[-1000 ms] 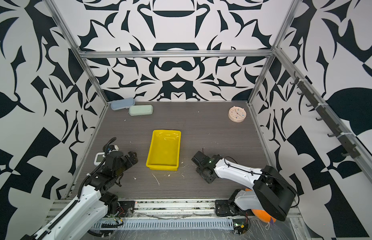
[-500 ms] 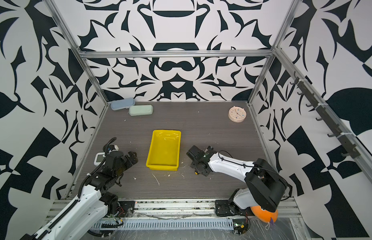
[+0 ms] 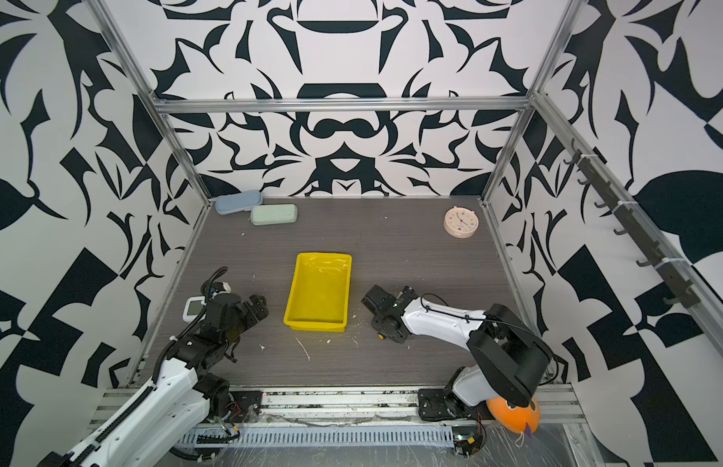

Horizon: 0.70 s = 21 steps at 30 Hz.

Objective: Put the screwdriver in the bin
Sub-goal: Pick up the screwdriver from the bottom-center of the table.

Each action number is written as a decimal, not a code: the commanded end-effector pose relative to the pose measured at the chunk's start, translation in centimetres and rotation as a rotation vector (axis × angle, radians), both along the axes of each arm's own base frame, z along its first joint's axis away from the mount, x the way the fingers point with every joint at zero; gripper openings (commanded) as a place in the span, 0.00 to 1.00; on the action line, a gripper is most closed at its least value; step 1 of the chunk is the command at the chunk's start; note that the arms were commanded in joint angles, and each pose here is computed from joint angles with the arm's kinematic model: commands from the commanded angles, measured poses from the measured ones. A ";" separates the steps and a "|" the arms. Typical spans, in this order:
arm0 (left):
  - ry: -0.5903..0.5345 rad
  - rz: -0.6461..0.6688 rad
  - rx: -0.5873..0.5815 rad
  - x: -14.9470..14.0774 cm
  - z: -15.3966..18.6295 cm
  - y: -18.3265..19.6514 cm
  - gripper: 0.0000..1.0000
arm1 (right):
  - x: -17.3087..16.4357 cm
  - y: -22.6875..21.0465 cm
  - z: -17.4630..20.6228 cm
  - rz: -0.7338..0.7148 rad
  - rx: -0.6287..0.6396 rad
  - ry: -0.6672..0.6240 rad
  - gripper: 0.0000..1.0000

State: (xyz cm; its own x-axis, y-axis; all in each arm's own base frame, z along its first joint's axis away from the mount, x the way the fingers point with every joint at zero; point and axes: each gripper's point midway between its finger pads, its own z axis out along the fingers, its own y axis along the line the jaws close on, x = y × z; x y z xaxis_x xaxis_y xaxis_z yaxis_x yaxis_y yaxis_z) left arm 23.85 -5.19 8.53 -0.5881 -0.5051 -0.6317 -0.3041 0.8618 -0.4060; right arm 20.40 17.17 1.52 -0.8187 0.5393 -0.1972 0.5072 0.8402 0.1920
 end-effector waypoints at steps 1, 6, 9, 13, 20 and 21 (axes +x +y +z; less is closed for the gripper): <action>-0.021 0.017 -0.006 0.3 0.7 0.1 0.99 | -0.5 -0.5 -1.0 -0.018 -0.024 0.027 0.36; -0.030 0.022 -0.009 0.3 0.8 0.2 0.99 | -0.4 -1.0 0.1 -0.023 -0.039 0.010 0.25; -0.024 0.017 -0.010 0.4 0.7 0.1 0.99 | 0.6 -2.0 2.6 0.000 -0.103 -0.073 0.20; -0.015 0.015 -0.009 0.2 1.3 0.1 0.99 | 2.6 -2.3 8.5 0.124 -0.264 -0.262 0.18; -0.091 -0.139 -0.103 0.4 1.7 -2.8 0.99 | 5.9 5.6 14.7 0.343 -0.262 -0.430 0.14; -0.079 -0.138 -0.099 0.2 1.6 -2.8 0.99 | 6.4 7.4 14.7 0.364 -0.227 -0.433 0.14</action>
State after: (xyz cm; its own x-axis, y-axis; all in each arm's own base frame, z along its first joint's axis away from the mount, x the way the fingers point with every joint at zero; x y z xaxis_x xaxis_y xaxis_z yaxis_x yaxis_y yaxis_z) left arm 24.14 -6.96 10.04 -0.5909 -0.4968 -0.6356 -0.2014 0.8538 -0.4801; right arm 25.49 22.56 15.57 -0.7723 0.2516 -0.5833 0.1821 0.9674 0.1762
